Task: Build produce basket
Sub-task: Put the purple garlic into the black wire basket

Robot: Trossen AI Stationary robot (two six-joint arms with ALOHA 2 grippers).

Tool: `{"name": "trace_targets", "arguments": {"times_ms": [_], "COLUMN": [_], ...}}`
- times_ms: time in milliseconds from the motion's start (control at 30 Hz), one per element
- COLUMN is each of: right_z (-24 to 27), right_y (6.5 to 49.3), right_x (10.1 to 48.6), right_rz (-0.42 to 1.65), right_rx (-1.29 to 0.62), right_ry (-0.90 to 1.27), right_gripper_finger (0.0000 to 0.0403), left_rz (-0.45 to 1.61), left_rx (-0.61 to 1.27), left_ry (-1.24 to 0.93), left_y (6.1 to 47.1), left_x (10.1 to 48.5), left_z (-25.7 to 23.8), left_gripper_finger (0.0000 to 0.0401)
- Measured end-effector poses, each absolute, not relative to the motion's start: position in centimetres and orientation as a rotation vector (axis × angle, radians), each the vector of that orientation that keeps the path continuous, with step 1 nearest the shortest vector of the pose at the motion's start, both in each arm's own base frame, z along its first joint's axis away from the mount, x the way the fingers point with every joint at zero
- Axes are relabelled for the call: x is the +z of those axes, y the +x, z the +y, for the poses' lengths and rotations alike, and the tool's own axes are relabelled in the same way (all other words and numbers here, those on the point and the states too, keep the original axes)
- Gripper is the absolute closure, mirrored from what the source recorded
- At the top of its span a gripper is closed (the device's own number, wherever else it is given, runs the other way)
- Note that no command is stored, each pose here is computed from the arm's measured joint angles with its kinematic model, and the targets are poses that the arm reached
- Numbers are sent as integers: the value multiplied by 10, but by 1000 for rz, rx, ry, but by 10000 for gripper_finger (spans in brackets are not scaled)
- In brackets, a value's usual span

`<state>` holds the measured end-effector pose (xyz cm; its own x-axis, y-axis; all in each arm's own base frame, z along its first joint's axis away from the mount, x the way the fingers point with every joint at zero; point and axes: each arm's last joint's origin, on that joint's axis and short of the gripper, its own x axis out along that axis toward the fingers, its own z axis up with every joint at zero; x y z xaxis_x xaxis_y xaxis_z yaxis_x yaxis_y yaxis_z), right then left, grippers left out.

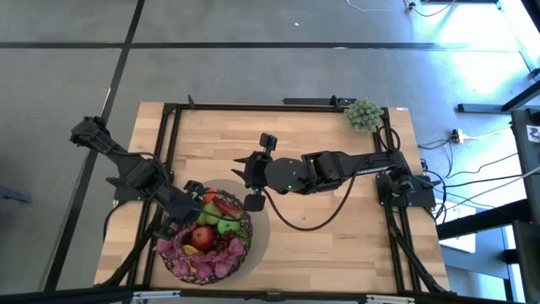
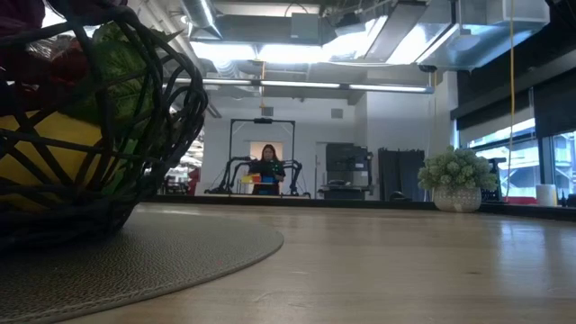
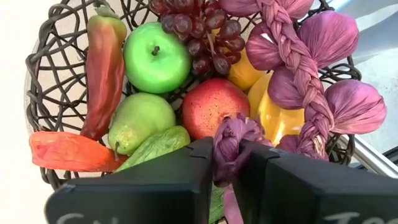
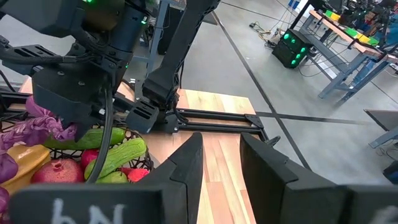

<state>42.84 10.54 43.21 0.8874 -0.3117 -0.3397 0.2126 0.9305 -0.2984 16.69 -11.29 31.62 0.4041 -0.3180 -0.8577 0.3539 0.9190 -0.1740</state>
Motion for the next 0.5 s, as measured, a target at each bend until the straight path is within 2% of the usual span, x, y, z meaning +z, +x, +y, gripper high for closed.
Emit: {"name": "trace_targets", "arguments": {"times_ms": [333,500], "right_z": [105,105], "right_y": [428,428], "right_x": [432,431], "right_rz": [398,404], "right_rx": [-275,-271], "right_ry": [-260,-283], "right_gripper_finger": [302,302], "left_rz": [1075,1075], "left_rx": [-424,-424], "left_ry": [38,37], "left_y": [167,166], "left_x": [316,317], "left_z": [-113,-112], "left_gripper_finger": [311,302]}}
